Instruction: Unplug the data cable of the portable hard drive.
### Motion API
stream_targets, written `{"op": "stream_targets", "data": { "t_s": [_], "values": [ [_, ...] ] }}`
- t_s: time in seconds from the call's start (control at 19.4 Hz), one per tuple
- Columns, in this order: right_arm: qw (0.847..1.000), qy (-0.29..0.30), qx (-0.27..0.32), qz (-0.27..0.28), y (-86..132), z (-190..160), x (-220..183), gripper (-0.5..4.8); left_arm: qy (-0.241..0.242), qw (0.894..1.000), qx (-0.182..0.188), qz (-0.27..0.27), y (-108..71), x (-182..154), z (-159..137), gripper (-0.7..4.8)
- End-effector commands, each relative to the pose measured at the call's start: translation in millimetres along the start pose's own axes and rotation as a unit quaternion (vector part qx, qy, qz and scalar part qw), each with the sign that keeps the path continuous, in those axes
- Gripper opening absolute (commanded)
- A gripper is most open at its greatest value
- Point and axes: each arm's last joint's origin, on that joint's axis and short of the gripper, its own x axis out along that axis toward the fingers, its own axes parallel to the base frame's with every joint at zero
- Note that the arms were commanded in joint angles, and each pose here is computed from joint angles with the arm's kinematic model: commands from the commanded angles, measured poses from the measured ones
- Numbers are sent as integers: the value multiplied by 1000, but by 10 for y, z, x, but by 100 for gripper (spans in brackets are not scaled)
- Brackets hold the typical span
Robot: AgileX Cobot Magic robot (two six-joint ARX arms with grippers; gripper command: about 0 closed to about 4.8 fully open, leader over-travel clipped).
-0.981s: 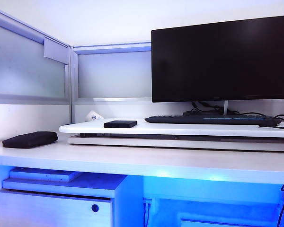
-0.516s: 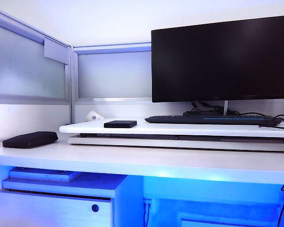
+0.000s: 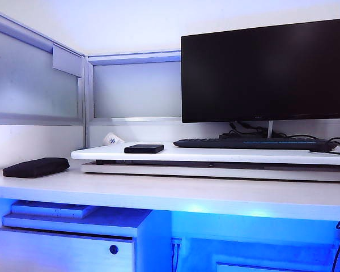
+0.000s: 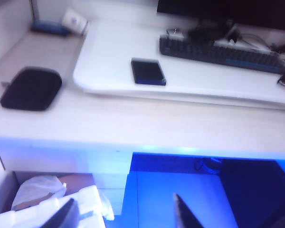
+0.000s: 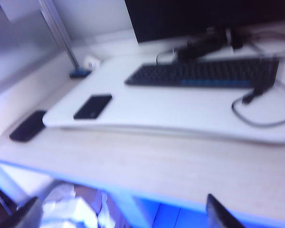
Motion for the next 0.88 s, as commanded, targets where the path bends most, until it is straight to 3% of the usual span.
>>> {"op": "stream_targets", "data": {
  "t_s": [0.05, 0.15, 0.41, 0.46, 0.52, 0.62, 0.77, 0.88],
  "values": [
    [1000, 15, 6, 1, -58, -97, 87, 439, -32, 999, -9, 38, 32, 28, -31, 243],
    [999, 30, 12, -2, -106, -183, 151, 420, -46, 995, -43, 78, 57, 39, -31, 167],
    [999, 34, 17, -11, -207, -333, 291, 416, -54, 993, -66, 76, 107, 282, -276, 169],
    [999, 23, 13, -25, -237, -354, 327, 416, -51, 994, -65, 74, 134, 394, -428, 169],
    [999, 16, 22, -22, -266, -443, 347, 398, -47, 997, -55, 35, 128, 459, -518, 169],
    [999, -13, 40, -14, -238, -497, 252, 384, -13, 999, -41, 29, 136, 474, -610, 170],
    [999, -3, 53, -8, -254, -543, 278, 376, 12, 999, -25, 33, 147, 454, -688, 170],
    [995, 18, 100, -10, -399, -811, 472, 371, 20, 999, -25, 34, 180, 505, -884, 169]
  ]
}}
